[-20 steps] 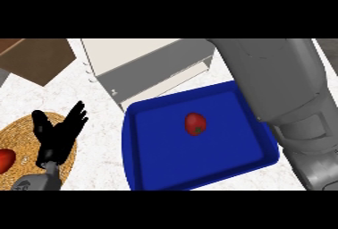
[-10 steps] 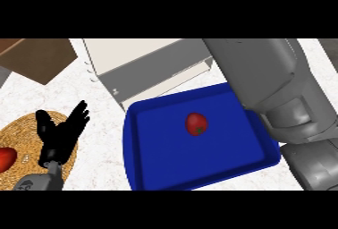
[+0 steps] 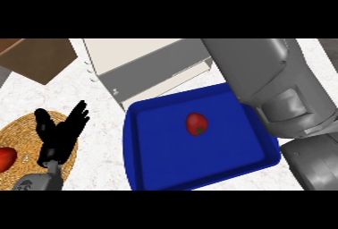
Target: Pick the eggplant from the tray and place it in the tiered shelf
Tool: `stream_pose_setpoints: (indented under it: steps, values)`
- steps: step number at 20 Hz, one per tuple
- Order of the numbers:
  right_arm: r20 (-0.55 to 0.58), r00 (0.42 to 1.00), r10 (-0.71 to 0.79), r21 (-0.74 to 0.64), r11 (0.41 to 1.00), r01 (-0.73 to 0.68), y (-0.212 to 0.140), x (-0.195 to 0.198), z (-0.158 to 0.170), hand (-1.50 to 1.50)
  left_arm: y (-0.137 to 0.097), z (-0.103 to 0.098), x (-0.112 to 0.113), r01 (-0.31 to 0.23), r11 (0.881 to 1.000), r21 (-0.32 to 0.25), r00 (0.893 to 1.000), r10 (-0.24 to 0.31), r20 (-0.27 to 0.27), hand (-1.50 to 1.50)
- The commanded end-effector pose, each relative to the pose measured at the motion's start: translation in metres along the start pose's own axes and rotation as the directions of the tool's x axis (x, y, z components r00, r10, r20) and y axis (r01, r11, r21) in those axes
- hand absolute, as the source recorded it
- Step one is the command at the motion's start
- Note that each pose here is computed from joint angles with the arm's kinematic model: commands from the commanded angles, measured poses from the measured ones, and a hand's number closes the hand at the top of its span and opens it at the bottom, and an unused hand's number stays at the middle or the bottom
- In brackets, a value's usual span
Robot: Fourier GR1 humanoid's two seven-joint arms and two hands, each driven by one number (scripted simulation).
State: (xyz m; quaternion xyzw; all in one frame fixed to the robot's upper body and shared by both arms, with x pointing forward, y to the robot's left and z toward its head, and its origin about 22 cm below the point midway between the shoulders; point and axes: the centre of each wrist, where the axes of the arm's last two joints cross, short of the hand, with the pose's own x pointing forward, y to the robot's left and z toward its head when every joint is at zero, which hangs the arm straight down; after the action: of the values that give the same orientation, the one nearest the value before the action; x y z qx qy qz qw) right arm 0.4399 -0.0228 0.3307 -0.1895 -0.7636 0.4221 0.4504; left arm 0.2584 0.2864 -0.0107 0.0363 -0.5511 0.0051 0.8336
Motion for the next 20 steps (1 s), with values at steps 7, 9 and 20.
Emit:
stream_pose_setpoints:
  steps: [7,9,20]
  values:
    - [-0.095,0.960,-0.265,-0.124,0.960,0.252,-0.008,-0.008,-0.002,-1.50,-0.010,-0.001,-0.020,-0.005,1.000,0.023,0.999,0.006,-0.044,0.00]
    - [-0.083,0.950,-0.302,-0.142,0.947,0.289,-0.014,-0.020,-0.001,-1.50,-0.004,-0.009,-0.012,-0.005,1.000,-0.005,0.999,0.005,-0.046,0.00]
    - [-0.046,0.751,-0.659,-0.283,0.730,0.623,-0.061,-0.028,0.005,-1.50,0.012,-0.004,-0.010,0.002,1.000,0.002,0.999,-0.002,-0.038,0.00]
